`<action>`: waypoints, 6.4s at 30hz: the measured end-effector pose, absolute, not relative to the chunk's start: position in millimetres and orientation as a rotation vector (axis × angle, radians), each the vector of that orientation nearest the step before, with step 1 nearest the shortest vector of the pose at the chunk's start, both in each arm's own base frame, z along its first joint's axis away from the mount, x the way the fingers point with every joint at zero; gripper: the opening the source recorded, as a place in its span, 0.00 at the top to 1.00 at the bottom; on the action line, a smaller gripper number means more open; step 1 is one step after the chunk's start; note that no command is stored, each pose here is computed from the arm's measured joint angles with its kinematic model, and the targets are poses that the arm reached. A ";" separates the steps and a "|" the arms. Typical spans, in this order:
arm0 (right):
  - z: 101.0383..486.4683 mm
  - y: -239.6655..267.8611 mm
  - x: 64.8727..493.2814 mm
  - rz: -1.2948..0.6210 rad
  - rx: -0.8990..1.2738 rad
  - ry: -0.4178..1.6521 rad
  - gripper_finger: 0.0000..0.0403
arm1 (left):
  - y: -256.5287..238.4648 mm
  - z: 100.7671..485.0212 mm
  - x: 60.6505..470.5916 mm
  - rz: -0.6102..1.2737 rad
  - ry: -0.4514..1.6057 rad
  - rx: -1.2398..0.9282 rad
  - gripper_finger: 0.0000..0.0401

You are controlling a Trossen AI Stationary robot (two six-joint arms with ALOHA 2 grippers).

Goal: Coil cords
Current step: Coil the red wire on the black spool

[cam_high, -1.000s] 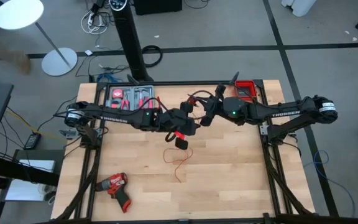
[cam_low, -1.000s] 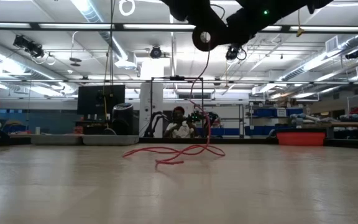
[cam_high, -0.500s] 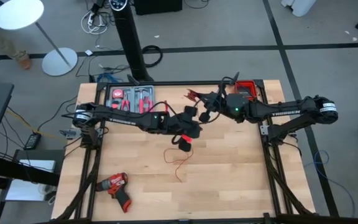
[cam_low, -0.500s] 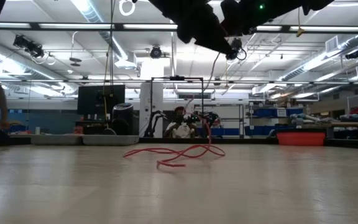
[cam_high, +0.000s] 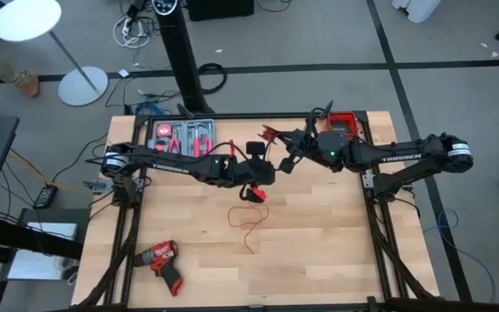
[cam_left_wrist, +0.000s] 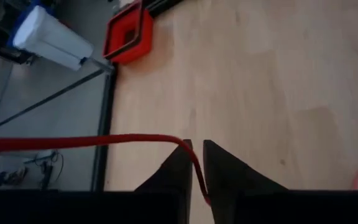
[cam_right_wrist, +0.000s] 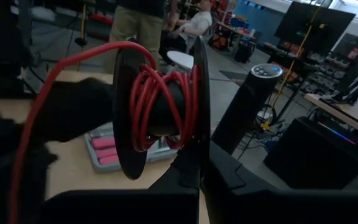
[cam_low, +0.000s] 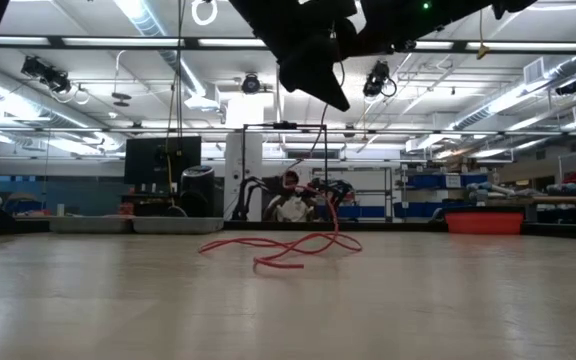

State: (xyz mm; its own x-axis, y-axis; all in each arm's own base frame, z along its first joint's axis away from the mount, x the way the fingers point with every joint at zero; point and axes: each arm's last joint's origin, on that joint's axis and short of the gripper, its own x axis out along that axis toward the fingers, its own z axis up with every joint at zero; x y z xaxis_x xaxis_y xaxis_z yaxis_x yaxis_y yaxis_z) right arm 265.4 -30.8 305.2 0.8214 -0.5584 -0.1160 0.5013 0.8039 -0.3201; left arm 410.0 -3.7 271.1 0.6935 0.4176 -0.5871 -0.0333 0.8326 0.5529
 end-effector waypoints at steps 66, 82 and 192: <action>333.4 -23.3 226.2 -0.645 -0.197 0.140 1.00 | -65.3 283.4 399.1 0.317 0.774 0.707 1.00; 321.9 -23.5 254.4 -0.620 -0.203 0.101 1.00 | -37.4 288.1 413.3 -0.061 0.659 0.775 1.00; 316.7 21.5 242.6 -0.571 -0.522 0.044 1.00 | 12.7 271.9 392.4 0.187 0.023 -0.031 0.67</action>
